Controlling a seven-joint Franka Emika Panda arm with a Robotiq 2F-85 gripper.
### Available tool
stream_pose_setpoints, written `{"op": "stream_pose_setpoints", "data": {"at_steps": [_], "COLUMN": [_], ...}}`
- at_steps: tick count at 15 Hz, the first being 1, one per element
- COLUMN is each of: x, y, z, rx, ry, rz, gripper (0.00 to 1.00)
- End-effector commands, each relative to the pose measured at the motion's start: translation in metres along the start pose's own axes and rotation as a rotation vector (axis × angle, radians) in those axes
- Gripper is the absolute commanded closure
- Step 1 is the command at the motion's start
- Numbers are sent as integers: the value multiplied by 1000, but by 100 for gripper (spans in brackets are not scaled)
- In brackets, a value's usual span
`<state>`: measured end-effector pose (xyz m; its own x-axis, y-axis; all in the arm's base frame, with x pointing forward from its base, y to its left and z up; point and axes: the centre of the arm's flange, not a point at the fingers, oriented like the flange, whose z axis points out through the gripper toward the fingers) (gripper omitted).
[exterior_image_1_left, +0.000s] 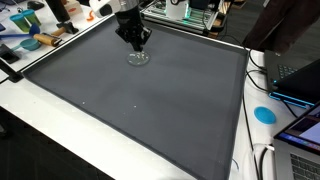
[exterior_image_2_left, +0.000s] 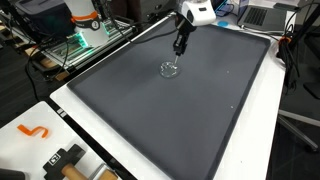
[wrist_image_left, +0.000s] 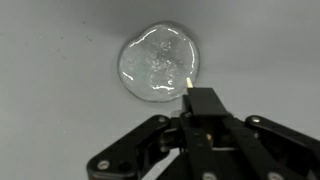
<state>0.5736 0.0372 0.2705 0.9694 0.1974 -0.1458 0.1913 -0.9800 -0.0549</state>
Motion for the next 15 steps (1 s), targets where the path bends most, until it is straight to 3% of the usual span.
{"op": "stream_pose_setpoints", "data": {"at_steps": [1,15], "x": [-1,4], "y": [0,-10], "z": [9,31], "rx": [-53,-73], "ry": [4,-25], "rz": [9,10], "gripper": [97,97]}}
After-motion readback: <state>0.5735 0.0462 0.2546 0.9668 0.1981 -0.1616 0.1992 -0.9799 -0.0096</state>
